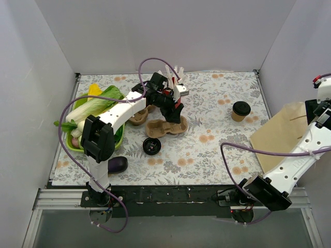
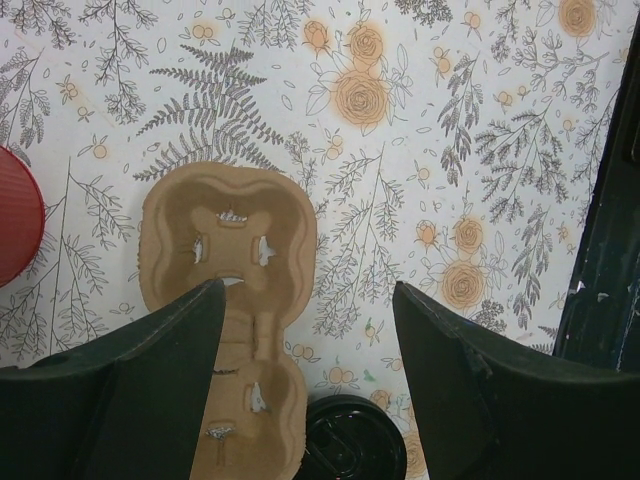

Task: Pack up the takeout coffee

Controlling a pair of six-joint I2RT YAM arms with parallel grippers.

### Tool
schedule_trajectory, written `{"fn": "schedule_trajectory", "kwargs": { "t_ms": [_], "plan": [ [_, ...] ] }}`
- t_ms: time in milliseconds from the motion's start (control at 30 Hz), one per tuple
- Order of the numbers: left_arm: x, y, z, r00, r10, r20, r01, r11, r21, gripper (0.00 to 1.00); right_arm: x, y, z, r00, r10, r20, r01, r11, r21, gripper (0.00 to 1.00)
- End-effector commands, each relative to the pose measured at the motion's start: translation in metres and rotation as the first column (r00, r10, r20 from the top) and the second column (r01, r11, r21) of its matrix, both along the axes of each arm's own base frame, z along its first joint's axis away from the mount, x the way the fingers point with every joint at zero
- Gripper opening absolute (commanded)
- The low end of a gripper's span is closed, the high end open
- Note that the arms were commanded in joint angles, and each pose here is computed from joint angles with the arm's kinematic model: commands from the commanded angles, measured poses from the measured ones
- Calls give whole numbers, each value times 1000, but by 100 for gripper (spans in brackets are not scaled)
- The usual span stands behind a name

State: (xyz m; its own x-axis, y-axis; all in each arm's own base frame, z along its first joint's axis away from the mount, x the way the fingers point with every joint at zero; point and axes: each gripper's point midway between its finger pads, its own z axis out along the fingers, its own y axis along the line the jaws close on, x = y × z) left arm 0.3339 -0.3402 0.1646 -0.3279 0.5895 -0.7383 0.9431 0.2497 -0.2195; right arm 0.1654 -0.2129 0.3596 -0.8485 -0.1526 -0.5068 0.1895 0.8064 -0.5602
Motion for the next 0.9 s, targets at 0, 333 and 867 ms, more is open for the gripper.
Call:
{"fn": "schedule_trajectory", "kwargs": {
  "t_ms": [0, 333, 867],
  "plan": [
    [-8, -4, 39, 999, -12, 51, 17, 997, -82, 68, 14, 49, 11, 965, 240, 109, -248, 966, 67, 70],
    [-3, -4, 40, 998, 0, 65, 5, 997, -76, 68, 44, 116, 43, 802, 477, 359, -541, 836, 97, 81],
    [-5, -7, 39, 1000, 10, 27, -7, 997, -79, 68, 60, 81, 122, 786, 277, 552, -331, 944, -3, 79]
  ]
}}
